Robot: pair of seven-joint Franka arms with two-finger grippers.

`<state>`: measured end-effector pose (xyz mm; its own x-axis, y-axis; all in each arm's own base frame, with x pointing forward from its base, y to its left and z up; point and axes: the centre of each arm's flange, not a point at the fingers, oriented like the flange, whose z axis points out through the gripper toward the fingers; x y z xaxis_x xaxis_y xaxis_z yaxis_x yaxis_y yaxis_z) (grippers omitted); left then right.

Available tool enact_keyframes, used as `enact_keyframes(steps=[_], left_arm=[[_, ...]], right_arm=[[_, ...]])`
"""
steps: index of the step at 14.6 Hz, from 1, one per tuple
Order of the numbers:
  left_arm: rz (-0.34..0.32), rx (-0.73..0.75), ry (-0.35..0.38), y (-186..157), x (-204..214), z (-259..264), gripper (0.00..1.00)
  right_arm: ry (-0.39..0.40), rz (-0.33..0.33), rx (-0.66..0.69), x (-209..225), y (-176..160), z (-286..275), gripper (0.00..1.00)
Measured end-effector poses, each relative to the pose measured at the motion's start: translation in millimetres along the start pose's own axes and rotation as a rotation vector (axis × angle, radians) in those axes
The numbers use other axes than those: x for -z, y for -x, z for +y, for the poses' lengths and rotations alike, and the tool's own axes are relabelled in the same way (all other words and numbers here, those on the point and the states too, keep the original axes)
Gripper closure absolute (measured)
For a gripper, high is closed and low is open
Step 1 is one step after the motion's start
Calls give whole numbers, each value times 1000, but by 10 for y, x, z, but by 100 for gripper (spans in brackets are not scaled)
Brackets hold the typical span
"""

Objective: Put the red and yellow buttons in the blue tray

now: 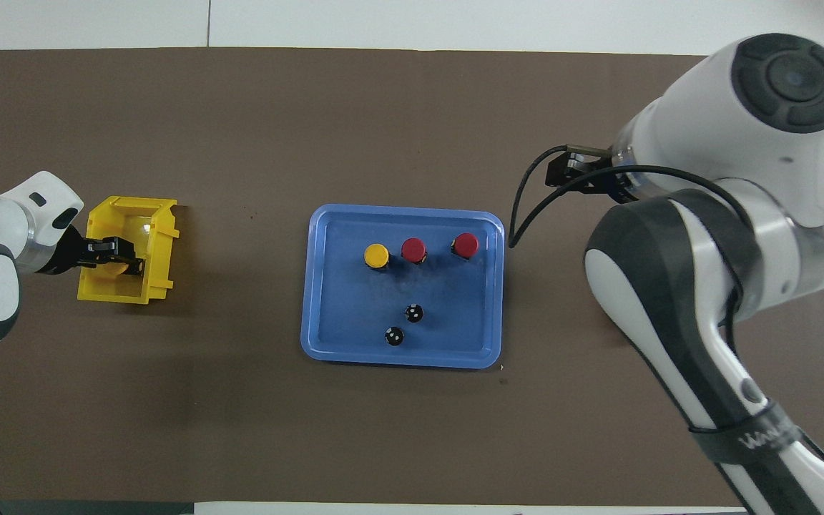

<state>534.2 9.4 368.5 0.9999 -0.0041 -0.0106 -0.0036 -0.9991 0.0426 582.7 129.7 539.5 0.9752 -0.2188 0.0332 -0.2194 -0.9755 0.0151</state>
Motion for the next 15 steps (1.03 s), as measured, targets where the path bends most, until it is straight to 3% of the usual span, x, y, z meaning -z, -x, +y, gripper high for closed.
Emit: enact_keyframes(steps=[6, 10, 12, 15], left_arm=[[3, -2, 1, 16, 11, 8, 41], [-5, -3, 2, 78, -55, 15, 44], [4, -3, 1, 83, -47, 15, 59], [14, -10, 3, 21, 112, 50, 59]], right_arm=[[8, -68, 117, 581, -6, 1577, 0], [9, -95, 148, 807, 3, 2009, 0], [6, -100, 150, 803, -5, 2188, 0], [5, -117, 151, 772, 13, 2209, 0]])
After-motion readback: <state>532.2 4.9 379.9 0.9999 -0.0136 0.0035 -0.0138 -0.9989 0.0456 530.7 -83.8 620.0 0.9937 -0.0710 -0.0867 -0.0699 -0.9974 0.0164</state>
